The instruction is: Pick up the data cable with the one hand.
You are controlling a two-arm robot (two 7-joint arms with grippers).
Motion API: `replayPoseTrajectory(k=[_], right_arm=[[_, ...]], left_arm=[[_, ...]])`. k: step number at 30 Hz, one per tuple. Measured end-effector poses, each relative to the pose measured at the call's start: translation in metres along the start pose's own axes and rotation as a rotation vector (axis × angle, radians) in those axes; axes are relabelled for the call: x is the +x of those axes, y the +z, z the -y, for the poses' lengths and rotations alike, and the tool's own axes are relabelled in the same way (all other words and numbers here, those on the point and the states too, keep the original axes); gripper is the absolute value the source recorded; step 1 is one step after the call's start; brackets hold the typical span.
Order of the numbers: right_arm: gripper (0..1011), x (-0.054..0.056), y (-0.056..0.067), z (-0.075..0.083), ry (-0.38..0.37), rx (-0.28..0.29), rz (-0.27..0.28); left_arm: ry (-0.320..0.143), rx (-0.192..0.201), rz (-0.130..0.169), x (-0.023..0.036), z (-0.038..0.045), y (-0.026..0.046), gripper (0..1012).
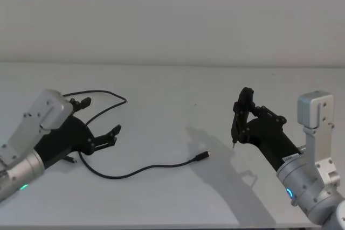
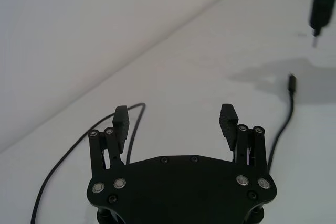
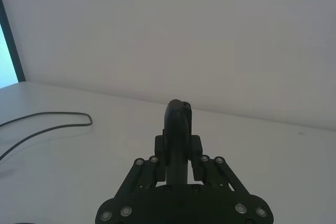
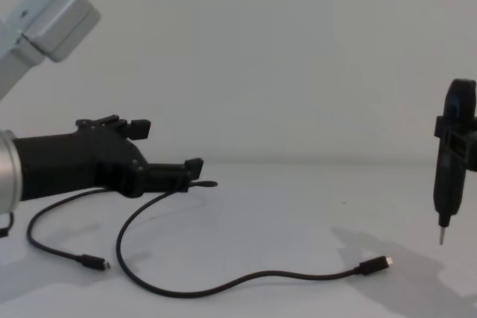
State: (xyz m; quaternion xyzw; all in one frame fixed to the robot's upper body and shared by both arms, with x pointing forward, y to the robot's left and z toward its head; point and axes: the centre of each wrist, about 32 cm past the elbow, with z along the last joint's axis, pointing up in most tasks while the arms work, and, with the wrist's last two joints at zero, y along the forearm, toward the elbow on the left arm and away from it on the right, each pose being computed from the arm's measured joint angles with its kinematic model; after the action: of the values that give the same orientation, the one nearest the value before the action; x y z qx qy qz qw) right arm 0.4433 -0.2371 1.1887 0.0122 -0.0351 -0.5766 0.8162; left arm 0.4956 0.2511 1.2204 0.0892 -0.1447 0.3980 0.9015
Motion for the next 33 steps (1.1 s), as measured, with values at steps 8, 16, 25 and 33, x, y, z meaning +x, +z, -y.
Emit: replayPoseTrajectory(k=[8, 16, 25, 33], right_arm=[[275, 0.0, 0.0, 0.0, 0.0, 0.0, 0.0], [274, 0.0, 0.0, 0.0, 0.0, 0.0, 0.0], [274, 0.0, 0.0, 0.0, 0.0, 0.0, 0.0], [274, 0.0, 0.0, 0.0, 0.0, 0.0, 0.0]], left_arm=[[-0.152, 0.04, 0.039, 0.0286, -0.0076, 0.0017, 1004], [-0.295, 0.08, 0.053, 0.0507, -0.0061, 0.0052, 1004], [-0.433, 0.121, 0.051, 0.0627, 0.0052, 0.0119, 1004], [-0.495, 0.167, 0.014, 0.0635, 0.018, 0.0182, 1004]])
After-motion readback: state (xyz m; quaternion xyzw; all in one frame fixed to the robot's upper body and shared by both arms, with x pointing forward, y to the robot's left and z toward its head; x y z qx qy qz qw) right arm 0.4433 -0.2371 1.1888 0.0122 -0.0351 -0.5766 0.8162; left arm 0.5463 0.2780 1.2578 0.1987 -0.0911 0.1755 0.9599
